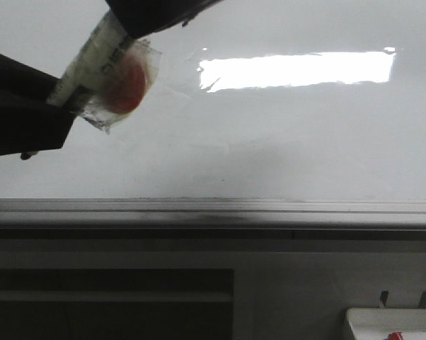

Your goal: Write number 2 on whiteboard

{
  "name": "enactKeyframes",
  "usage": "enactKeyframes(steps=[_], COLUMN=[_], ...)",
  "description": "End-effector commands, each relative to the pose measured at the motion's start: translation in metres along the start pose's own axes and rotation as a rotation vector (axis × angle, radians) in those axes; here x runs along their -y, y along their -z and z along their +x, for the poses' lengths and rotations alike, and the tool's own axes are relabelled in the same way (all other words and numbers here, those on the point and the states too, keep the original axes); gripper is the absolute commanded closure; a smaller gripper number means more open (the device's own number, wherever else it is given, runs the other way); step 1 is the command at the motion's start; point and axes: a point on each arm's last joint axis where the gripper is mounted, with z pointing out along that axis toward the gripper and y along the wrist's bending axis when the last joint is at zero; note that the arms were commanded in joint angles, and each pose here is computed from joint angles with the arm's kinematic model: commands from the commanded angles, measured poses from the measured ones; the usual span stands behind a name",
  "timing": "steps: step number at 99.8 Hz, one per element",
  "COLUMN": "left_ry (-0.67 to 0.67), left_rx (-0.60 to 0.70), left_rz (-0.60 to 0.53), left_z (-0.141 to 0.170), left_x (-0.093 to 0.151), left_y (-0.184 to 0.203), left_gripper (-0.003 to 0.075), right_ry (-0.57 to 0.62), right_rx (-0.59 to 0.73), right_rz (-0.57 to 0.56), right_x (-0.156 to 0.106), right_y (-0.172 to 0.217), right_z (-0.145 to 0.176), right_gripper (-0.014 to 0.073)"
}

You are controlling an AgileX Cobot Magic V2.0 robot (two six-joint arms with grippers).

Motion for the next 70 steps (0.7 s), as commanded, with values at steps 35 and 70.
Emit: enactKeyframes(steps=[35,70], left_ry=[0.081,0.35], left_rx=[0.218,0.33], left_rz=[-0.156,-0.356], left_z=[-0.028,-0.03], left_x=[-0.02,-0.04], left_y=[0.035,0.069], left_gripper=[0.0277,0.0722], right_ry=[0.013,-0.019], right_rx=[0.161,0.203], right_rz=[0.181,0.334], right_x=[0.014,0.035], right_y=[0.033,0.052], right_z=[-0.023,-0.022], right_gripper=[0.0666,0.0664])
